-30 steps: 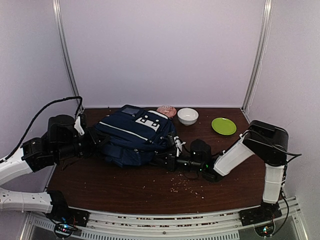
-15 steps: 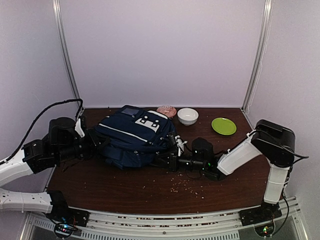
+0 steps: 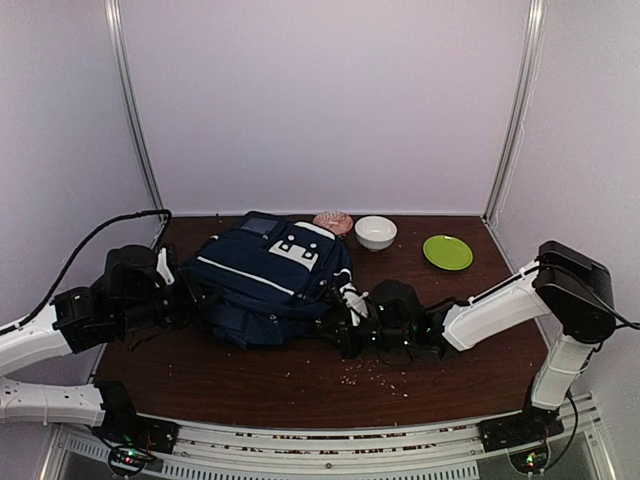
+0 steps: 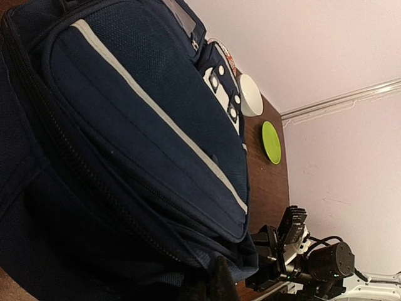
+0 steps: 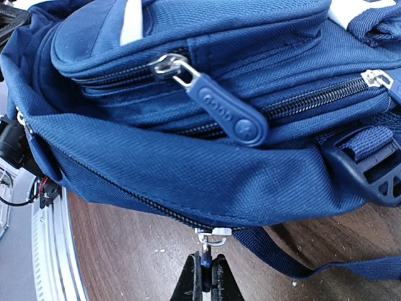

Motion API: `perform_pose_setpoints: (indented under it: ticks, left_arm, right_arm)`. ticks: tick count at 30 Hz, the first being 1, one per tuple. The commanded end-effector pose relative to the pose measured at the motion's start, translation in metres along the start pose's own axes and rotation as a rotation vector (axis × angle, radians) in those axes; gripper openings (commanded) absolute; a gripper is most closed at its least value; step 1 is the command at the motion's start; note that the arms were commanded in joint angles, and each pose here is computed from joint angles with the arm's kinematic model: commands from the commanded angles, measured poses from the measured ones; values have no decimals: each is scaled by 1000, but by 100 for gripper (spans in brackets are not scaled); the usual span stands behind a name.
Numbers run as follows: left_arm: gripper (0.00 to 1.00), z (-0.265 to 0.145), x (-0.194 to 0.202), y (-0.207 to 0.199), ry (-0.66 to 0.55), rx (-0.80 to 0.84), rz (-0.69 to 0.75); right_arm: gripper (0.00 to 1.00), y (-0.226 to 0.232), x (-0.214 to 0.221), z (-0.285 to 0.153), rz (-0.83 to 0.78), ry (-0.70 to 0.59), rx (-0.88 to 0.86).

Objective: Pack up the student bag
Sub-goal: Zip the student bag at the center of the board.

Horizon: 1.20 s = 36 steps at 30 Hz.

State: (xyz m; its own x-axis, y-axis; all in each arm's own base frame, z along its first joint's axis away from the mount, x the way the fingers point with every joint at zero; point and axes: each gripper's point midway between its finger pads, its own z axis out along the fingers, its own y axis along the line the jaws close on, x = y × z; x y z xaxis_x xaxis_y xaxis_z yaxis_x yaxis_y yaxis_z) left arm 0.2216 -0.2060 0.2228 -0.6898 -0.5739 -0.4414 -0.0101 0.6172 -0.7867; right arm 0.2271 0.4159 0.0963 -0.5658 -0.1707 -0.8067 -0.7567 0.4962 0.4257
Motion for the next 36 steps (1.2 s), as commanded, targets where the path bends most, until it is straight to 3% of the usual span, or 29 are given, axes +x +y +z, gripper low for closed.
perform_pose_setpoints:
  ticks: [1, 17, 28, 36]
  left_arm:
    - [0, -7, -24, -47, -87, 183, -38]
    - [0, 6, -9, -30, -50, 159, -54]
    - [0, 16, 8, -45, 14, 246, -63]
    - [0, 11, 2, -45, -18, 250, -55]
  right_arm:
    - [0, 21, -1, -10, -52, 14, -28]
    - [0, 101, -3, -27, -115, 15, -189]
    - [0, 123, -27, -12, -67, 31, -161]
    - [0, 158, -36, -11, -129, 75, -196]
